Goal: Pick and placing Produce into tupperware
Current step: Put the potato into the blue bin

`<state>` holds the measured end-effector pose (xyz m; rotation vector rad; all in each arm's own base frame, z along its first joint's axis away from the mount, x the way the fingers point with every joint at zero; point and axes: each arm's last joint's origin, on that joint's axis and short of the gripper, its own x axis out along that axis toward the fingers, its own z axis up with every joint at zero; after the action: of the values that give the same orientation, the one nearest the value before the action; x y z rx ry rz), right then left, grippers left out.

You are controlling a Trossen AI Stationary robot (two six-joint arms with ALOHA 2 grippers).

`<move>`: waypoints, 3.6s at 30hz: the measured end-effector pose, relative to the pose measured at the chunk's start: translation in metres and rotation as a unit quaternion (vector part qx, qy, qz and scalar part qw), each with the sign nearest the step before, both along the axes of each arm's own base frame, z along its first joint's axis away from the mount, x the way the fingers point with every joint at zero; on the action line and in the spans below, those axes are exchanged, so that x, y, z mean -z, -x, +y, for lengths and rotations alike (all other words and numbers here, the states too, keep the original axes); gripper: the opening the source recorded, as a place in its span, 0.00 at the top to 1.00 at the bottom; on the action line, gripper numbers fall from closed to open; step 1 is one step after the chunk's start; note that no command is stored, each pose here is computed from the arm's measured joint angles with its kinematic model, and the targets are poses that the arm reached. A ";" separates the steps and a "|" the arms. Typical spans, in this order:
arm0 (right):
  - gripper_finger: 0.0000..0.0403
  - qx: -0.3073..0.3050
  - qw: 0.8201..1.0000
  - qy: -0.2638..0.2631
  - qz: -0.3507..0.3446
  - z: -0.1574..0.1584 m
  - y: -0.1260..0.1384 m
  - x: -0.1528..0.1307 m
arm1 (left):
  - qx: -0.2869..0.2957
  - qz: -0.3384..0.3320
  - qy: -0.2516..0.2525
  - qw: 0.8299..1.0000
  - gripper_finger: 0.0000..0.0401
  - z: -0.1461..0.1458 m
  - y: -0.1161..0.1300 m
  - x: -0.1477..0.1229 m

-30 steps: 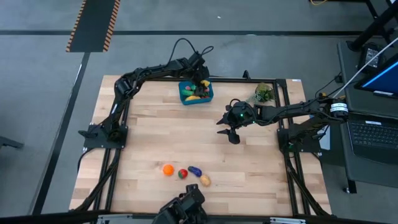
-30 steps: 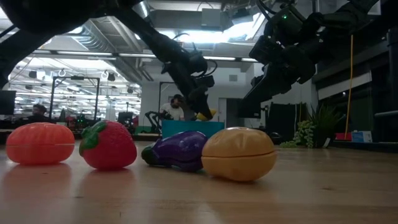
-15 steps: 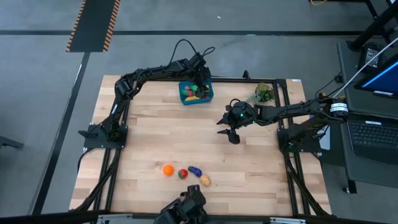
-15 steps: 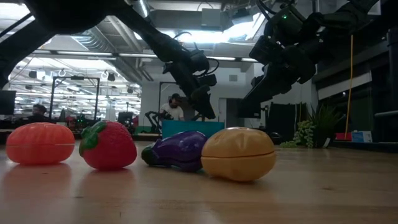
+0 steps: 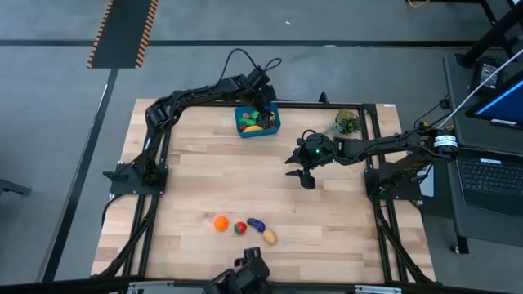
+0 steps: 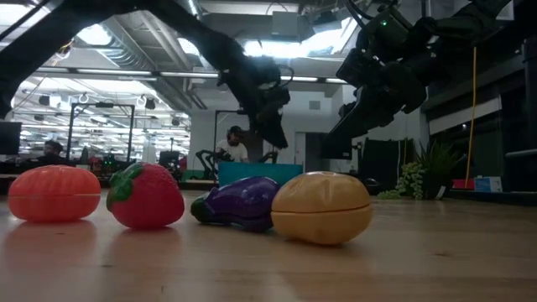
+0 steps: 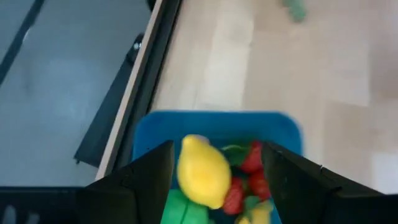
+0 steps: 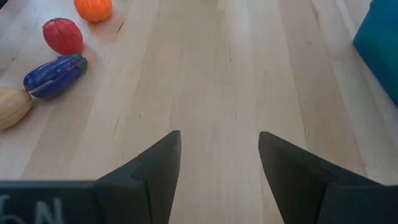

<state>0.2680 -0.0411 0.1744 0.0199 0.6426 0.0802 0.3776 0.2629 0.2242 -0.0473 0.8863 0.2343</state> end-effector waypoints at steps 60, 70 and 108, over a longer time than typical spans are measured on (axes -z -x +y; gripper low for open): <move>0.46 0.067 0.994 -0.050 0.068 0.132 -0.006 -0.082 | 0.190 -0.416 0.016 0.889 0.42 -0.271 0.236 0.008; 0.46 0.056 0.991 -0.082 0.093 0.200 -0.033 -0.077 | 0.210 -0.386 0.055 0.897 0.42 -0.281 0.238 0.014; 0.46 0.093 0.958 -0.096 0.252 0.279 -0.117 -0.059 | 0.280 -0.341 0.117 0.890 0.42 -0.307 0.244 0.021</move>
<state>0.3851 0.2379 0.2329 0.2968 1.1385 -0.0485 0.1333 -0.0439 0.2033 -0.0882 0.1909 -0.4210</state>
